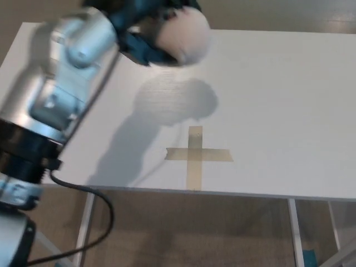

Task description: Use the left hand to take the pink dumpling toy on a person's hand and put it on the desk.

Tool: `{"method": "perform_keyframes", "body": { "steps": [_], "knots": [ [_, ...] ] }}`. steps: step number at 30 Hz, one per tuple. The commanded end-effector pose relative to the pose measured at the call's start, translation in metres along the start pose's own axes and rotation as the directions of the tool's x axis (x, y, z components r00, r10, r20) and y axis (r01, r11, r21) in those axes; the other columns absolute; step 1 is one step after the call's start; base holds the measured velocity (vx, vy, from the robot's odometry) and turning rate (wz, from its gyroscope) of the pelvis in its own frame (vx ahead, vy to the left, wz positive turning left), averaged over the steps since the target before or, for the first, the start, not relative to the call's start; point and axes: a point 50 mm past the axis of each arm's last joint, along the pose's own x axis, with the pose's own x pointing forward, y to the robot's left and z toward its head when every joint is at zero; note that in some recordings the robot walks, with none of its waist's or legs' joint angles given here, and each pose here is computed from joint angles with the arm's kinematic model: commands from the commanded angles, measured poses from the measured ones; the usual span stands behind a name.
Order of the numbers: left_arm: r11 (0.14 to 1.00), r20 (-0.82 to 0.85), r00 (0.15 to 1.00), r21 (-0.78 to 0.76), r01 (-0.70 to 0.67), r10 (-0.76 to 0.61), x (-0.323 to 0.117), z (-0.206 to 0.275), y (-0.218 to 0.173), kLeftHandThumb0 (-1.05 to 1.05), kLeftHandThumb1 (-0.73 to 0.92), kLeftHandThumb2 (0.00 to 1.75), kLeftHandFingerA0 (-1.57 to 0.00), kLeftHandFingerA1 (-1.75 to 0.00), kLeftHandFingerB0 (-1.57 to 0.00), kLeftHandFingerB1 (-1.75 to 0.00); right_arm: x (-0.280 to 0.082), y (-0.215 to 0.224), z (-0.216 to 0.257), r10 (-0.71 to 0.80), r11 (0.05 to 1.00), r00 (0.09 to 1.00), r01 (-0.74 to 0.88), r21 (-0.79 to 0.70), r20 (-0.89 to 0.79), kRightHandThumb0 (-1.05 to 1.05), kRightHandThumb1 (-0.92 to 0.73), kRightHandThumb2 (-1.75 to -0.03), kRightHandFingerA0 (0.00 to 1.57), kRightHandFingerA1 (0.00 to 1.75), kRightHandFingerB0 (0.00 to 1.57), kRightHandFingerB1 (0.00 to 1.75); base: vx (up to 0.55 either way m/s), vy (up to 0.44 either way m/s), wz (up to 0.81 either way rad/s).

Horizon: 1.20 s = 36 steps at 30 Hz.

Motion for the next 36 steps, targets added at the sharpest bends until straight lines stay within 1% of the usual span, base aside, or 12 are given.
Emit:
{"method": "perform_keyframes", "body": {
  "steps": [1,2,4,6,8,14,15,20,29,34,35,36],
  "knots": [
    [0.999,0.04,0.998,-0.019,-0.048,0.049,-0.02,-0.011,0.033,-0.26,0.78,0.64,-0.79,-1.2,-0.85,-0.62,-0.001,-0.004,-0.008,-0.009,1.0,1.0,0.008,-0.02,-0.026,-0.22,-0.71,-0.61,0.68,0.46,0.56,0.42,0.0,0.0,0.0],
    [0.998,0.034,0.998,-0.019,-0.055,0.056,-0.024,-0.016,0.036,-0.25,0.78,0.63,-0.79,-1.18,-0.8,-0.84,-0.001,-0.004,-0.008,-0.008,1.0,1.0,0.007,-0.021,-0.027,-0.22,-0.71,-0.61,0.69,0.46,0.56,0.42,0.0,0.0,0.0],
    [0.997,0.001,0.997,-0.014,-0.071,0.071,-0.036,-0.032,0.039,-0.24,0.78,0.63,-0.8,-1.19,-0.78,-0.88,-0.001,-0.004,-0.008,-0.006,1.0,1.0,0.006,-0.013,-0.027,-0.22,-0.71,-0.61,0.68,0.46,0.56,0.42,0.0,0.0,0.0],
    [0.997,-0.02,0.997,-0.008,-0.072,0.072,-0.041,-0.039,0.038,-0.23,0.77,0.63,-0.8,-1.19,-0.79,-0.85,-0.001,-0.003,-0.008,-0.007,1.0,1.0,0.007,-0.01,-0.027,-0.22,-0.71,-0.61,0.68,0.46,0.56,0.42,0.0,0.0,0.0],
    [0.998,-0.058,0.997,-0.002,-0.058,0.058,-0.047,-0.053,0.033,-0.25,0.77,0.63,-0.82,-1.18,-0.85,-0.58,-0.001,-0.003,-0.009,-0.011,1.0,1.0,0.01,-0.015,-0.025,-0.22,-0.71,-0.61,0.69,0.46,0.56,0.42,0.0,0.0,0.0],
    [1.0,-0.145,0.989,-0.001,-0.012,0.012,-0.062,-0.089,0.017,-0.24,0.77,0.64,-0.74,-1.31,-0.84,-0.71,-0.001,-0.003,-0.008,-0.012,1.0,1.0,0.012,-0.021,-0.021,-0.22,-0.71,-0.61,0.68,0.46,0.57,0.42,0.0,0.0,0.0],
    [1.0,-0.172,0.985,-0.007,-0.001,0.0,-0.065,-0.097,0.014,-0.24,0.77,0.64,-0.78,-1.26,-0.85,-0.57,-0.001,-0.003,-0.008,-0.01,1.0,1.0,0.01,-0.011,-0.02,-0.22,-0.71,-0.61,0.68,0.46,0.57,0.43,0.0,0.0,0.0],
    [0.999,-0.282,0.959,-0.044,0.027,-0.038,-0.074,-0.126,0.002,-0.22,0.77,0.64,-0.72,-1.32,-0.84,-0.69,-0.001,-0.002,-0.009,-0.019,1.0,1.0,0.019,0.015,-0.022,-0.21,-0.71,-0.61,0.68,0.46,0.58,0.43,0.0,0.0,0.0],
    [0.995,-0.37,0.925,-0.081,0.058,-0.084,-0.079,-0.146,-0.034,-0.23,0.77,0.65,-0.7,-1.39,-0.81,-0.53,-0.001,-0.001,-0.008,-0.044,0.999,0.999,0.044,0.004,-0.022,-0.26,-0.71,-0.61,0.67,0.45,0.58,0.43,0.0,0.0,0.0],
    [0.991,-0.389,0.913,-0.106,0.087,-0.122,-0.079,-0.147,-0.055,-0.21,0.76,0.64,-0.74,-1.29,-0.68,-0.46,-0.001,-0.001,-0.008,-0.042,0.999,0.999,0.042,0.0,-0.023,-0.26,-0.71,-0.61,0.67,0.45,0.58,0.43,0.0,0.0,0.0],
    [0.989,-0.391,0.911,-0.111,0.097,-0.133,-0.08,-0.146,-0.061,-0.22,0.77,0.63,-0.87,-1.01,-0.66,-0.45,-0.001,-0.001,-0.008,-0.042,0.999,0.999,0.042,0.003,-0.023,-0.26,-0.71,-0.61,0.67,0.45,0.59,0.43,0.0,0.0,0.0],
    [0.987,-0.392,0.909,-0.116,0.107,-0.144,-0.08,-0.144,-0.067,-0.22,0.77,0.63,-0.87,-1.01,-0.66,-0.45,-0.001,-0.001,-0.008,-0.042,0.999,0.999,0.042,0.008,-0.023,-0.26,-0.71,-0.61,0.67,0.45,0.59,0.43,0.0,0.0,0.0]
  ]
}}
